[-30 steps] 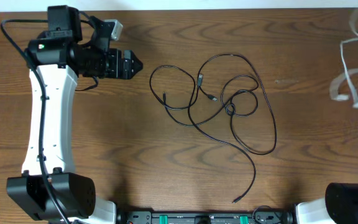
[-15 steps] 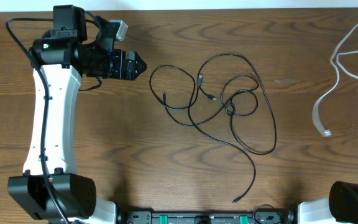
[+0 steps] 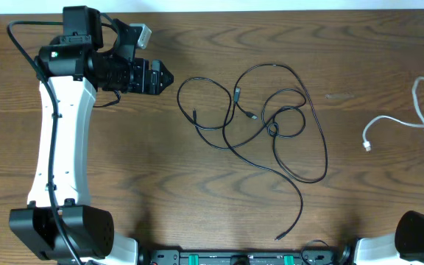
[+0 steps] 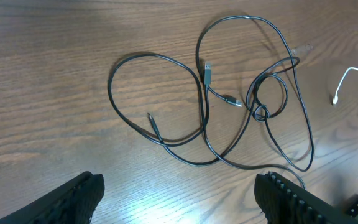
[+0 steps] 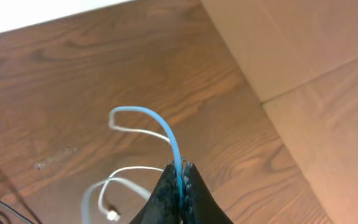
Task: Untangle cables
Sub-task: 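Pull the white cable out to the right edge with the right gripper, then release the white cable at the right edge and lift the right gripper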
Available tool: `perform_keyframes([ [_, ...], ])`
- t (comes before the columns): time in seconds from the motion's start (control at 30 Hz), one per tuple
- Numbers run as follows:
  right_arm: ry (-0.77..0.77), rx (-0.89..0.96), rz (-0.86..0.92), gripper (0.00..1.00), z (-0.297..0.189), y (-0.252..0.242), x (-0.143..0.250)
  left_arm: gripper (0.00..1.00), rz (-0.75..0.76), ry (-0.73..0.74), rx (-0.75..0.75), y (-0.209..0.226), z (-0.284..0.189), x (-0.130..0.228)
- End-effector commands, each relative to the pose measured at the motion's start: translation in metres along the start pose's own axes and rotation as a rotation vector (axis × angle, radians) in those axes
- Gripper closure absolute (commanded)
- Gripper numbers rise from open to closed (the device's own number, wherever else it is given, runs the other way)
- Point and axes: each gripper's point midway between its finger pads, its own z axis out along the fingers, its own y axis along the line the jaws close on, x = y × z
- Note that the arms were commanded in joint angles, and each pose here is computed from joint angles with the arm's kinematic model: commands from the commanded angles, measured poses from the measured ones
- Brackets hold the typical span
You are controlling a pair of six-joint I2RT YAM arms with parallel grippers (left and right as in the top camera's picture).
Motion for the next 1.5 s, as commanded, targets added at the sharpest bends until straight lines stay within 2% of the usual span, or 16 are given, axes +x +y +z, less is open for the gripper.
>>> perform_keyframes([
  [0.0,0.031,-0.011,0.041,0.99,0.013,-0.001,0.008,0.18,0.024,0.001,0.007,-0.001,0.001,0.0],
  [0.27,0.155,-0.019,0.084,0.99,0.067,0.003,0.045,0.17,0.029,0.0,0.009,-0.002,0.002,-0.001],
  [0.5,0.219,-0.006,0.111,0.99,0.096,0.005,0.066,0.17,0.029,0.0,0.009,-0.002,0.002,-0.001],
  [0.8,0.245,0.054,0.183,0.99,0.102,-0.011,0.073,0.18,0.029,0.0,0.009,-0.002,0.002,-0.001],
  [1.23,0.263,0.051,0.194,0.97,0.105,-0.012,0.08,0.18,0.029,0.001,0.01,-0.002,0.002,-0.001],
  [1.33,0.264,0.054,0.214,0.25,0.105,-0.012,0.08,0.18,0.028,0.001,0.01,-0.003,0.002,-0.001],
  [1.37,0.264,0.054,0.214,0.13,0.105,-0.012,0.08,0.17,0.028,0.001,0.009,-0.002,0.002,-0.001],
  [1.47,0.264,0.054,0.214,0.15,0.105,-0.012,0.08,0.18,0.028,0.001,0.009,-0.002,0.002,-0.001],
])
